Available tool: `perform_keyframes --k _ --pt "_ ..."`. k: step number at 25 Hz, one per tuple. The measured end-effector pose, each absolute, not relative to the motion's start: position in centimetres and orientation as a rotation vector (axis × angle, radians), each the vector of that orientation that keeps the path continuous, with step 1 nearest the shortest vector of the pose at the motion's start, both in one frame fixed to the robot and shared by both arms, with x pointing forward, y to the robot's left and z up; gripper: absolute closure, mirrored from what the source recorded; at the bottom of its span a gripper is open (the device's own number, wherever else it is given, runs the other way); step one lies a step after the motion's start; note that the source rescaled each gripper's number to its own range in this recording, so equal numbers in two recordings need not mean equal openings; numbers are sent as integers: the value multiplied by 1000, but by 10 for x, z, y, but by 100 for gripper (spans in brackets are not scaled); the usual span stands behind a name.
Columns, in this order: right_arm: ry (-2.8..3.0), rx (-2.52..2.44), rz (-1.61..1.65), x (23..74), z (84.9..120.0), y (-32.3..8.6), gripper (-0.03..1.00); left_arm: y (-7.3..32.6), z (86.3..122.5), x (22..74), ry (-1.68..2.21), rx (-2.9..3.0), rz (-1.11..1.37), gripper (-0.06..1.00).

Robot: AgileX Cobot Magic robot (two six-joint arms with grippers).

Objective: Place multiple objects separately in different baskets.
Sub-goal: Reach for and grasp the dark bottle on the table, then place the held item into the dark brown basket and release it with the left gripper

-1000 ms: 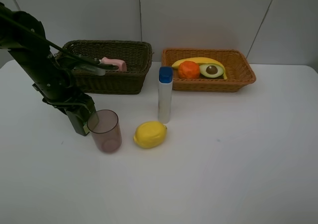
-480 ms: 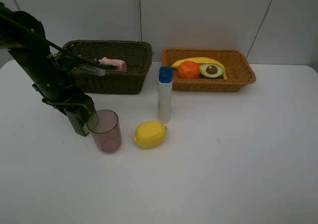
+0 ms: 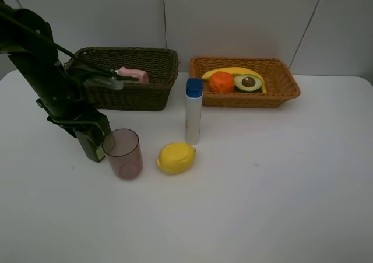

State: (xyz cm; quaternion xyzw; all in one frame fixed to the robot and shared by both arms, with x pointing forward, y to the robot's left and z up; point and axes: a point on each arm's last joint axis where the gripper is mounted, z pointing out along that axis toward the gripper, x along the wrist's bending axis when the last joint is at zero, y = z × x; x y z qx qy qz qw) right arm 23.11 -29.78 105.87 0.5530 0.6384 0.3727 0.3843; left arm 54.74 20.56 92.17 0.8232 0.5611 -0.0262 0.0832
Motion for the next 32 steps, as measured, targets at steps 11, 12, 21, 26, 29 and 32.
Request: perform_keyframes --k 11,12,21,26,29,32 --pt "1627 1409 951 231 1059 -298 7 205 946 548 1663 2434 -55 19" --pt "1627 1409 951 231 1059 -298 7 205 946 548 1664 2434 -56 19" --pt "1627 1409 951 231 1059 -298 7 205 946 548 1666 2436 -61 19" --pt "1627 1409 951 231 1059 -298 7 203 955 553 1656 2438 -63 19" --pt "1627 1409 951 231 1059 -298 7 200 967 560 1640 2429 -51 19" --pt "1627 1409 950 231 1059 -298 7 199 977 564 1632 2428 -55 19"
